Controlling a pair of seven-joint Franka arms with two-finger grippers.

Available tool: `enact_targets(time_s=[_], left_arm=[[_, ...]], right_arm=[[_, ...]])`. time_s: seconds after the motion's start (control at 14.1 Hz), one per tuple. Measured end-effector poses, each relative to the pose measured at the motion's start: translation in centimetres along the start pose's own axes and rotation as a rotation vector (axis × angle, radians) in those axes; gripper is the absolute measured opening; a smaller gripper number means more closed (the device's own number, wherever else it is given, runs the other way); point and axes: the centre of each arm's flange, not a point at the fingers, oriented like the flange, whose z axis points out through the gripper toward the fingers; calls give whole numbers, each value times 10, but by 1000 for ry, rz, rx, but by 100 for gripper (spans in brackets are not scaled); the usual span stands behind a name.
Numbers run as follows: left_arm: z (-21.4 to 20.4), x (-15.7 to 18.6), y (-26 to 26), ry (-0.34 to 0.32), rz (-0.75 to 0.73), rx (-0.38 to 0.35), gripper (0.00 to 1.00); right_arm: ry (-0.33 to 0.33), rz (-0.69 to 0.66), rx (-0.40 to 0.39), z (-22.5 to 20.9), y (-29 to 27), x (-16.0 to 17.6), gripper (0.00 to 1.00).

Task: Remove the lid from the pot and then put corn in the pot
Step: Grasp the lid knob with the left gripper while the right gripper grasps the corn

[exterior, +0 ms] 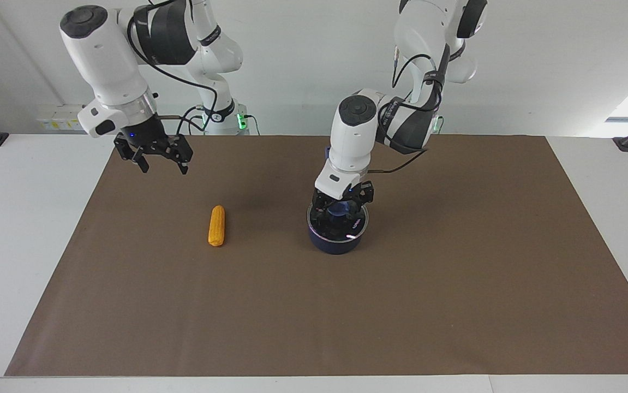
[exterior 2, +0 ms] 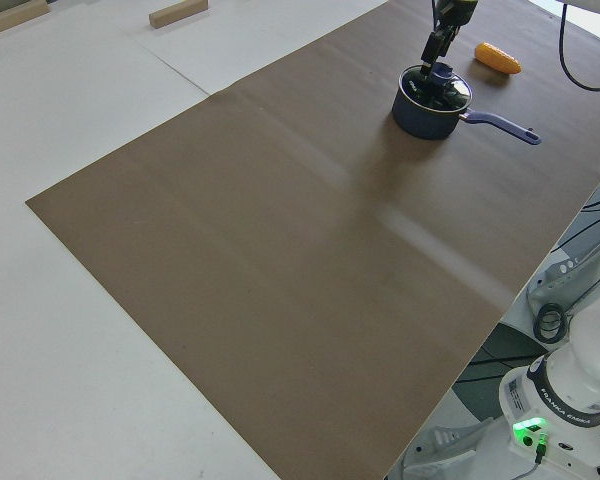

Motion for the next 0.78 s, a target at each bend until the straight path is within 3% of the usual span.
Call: enact_targets(time_s=[0.43, 0.78], left_arm=[[15, -16, 16, -17, 35, 20, 100], [16, -14, 13, -12, 36, 36, 100]], right_arm=[[1, -13, 0, 77, -9, 9, 100], [-53, -52, -7, 123, -30, -10, 100]])
